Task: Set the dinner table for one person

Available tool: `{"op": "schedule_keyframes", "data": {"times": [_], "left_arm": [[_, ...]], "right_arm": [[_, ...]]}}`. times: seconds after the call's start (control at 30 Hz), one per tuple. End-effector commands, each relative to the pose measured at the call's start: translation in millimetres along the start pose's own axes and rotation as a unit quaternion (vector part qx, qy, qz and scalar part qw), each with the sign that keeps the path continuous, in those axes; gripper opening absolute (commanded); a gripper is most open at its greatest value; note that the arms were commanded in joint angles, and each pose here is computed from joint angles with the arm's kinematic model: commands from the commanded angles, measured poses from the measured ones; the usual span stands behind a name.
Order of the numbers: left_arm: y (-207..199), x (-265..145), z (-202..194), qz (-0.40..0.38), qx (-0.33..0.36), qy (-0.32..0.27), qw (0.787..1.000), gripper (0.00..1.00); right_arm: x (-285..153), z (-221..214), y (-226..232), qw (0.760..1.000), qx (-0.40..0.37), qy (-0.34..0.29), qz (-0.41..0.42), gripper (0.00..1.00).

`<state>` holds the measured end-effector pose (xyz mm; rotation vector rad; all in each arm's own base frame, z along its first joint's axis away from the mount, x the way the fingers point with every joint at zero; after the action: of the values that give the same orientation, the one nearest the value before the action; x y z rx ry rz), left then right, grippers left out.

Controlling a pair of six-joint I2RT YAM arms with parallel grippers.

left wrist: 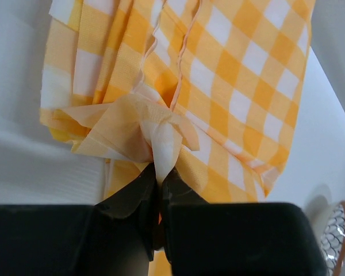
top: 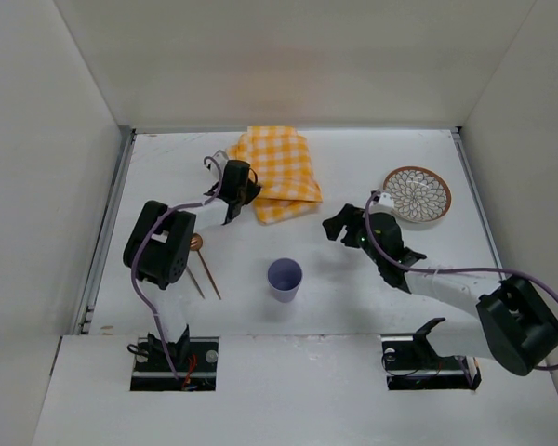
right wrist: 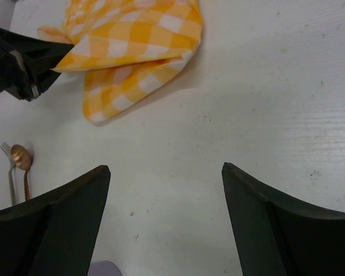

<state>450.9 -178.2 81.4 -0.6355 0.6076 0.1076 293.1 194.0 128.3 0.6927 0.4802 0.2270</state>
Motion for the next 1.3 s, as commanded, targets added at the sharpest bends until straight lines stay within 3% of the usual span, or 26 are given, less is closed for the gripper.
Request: {"op": "schedule_keyframes", "data": {"times": [0.0, 0.3, 0.67, 0.87, 1.03, 1.27], "left_arm": [[-58.2, -20.7, 31.3, -0.082, -0.024, -0.036, 0.996, 0.03], [-97.3, -50.5, 25.3, -0.134, -0.038, -0.035, 0.99, 0.03], [-125.6, -89.9, 22.9, -0.188, -0.039, -0.039, 0.981, 0.02], [-123.4, -100.1, 21.7, -0.194, -0.034, -0.035, 0.98, 0.03], [-125.4, -105.6, 26.2, -0.205, -0.035, -0.037, 0.977, 0.03], [-148.3, -113.8, 48.0, -0.232, -0.039, -0.052, 0.97, 0.02]], "right_arm": [[6.0, 18.5, 6.6, 0.999, 0.028, -0.03, 0.013, 0.85], [32.2, -6.7, 7.8, 0.997, 0.072, 0.024, 0.024, 0.85], [68.0, -7.1, 21.1, 0.988, 0.152, -0.002, 0.031, 0.81], [87.2, -34.4, 20.4, 0.974, 0.223, 0.015, 0.016, 0.72], [87.9, -38.5, 15.5, 0.973, 0.23, 0.001, -0.002, 0.68], [99.3, -39.0, 16.6, 0.976, 0.218, 0.009, -0.025, 0.45]]}}
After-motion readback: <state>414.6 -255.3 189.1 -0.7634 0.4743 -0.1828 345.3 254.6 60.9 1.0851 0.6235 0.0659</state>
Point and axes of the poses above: each gripper's point midway between its finger pads, its own x axis out along the fingers, its own y axis along the line the jaws close on, z = x × y, the point moved 3 cm from there along -x, back along the fingers, and after that the axes turned 10 degrees about x, right-handed, at the moved point
